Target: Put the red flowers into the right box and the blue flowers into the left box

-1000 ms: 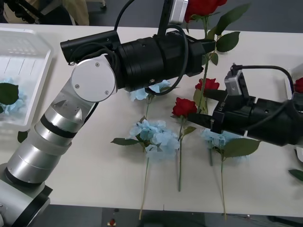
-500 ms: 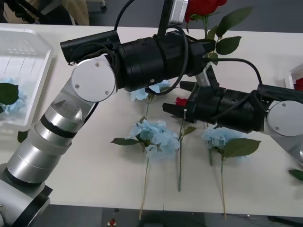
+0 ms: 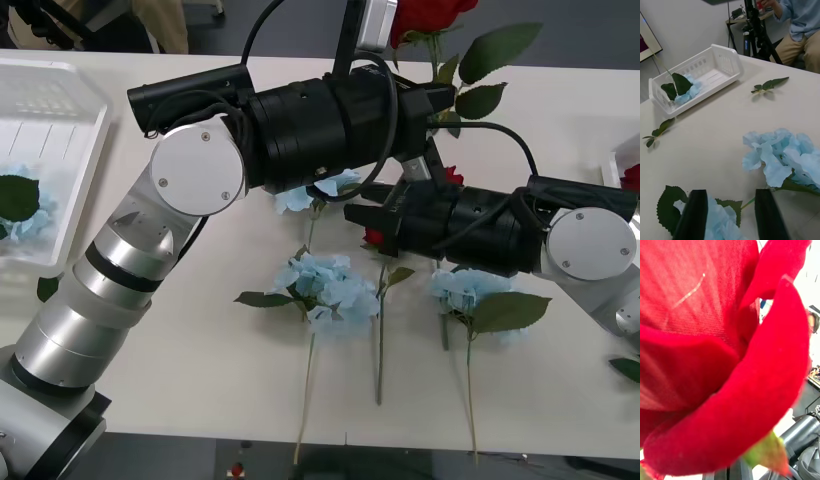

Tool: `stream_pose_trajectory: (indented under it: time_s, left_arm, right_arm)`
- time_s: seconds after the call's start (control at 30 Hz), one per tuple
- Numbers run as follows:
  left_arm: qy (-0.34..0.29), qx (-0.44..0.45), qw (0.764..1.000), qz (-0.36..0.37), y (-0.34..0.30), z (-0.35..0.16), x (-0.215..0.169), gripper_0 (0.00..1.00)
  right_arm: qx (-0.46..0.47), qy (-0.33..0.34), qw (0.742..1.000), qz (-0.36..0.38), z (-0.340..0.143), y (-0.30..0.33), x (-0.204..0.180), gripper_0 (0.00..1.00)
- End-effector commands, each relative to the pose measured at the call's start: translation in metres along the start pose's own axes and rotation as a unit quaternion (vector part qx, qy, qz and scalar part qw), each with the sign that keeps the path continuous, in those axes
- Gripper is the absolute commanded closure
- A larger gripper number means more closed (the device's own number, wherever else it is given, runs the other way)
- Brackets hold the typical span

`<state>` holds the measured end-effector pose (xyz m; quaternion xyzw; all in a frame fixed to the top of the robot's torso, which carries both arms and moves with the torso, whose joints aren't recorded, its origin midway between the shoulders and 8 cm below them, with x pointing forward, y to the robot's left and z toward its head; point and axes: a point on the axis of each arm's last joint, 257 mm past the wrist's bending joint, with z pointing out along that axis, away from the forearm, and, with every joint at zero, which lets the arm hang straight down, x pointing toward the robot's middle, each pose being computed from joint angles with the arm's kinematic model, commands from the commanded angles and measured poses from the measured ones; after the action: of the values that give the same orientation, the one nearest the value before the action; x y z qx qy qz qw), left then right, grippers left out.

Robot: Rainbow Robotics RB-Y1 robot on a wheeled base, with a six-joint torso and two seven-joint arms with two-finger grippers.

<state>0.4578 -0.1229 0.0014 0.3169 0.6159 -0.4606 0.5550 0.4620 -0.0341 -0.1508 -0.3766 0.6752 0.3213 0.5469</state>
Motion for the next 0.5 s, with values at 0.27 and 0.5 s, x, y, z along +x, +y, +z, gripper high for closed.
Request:
stream_pose_trajectory:
  time_s: [0.27, 0.5]
  left_arm:
    - [-0.015, 0.012, 0.999, 0.045, -0.0134, 0.0012, -0.0227, 0.33]
    - [-0.015, 0.012, 0.999, 0.045, -0.0134, 0.0012, -0.0227, 0.0]
  right_arm:
    - [0.005, -0.004, 1.0, -0.023, -0.0054, -0.0059, -0.0105, 1.0]
    - [0.01, -0.005, 1.0, -0.023, -0.0071, -0.0097, -0.0121, 1.0]
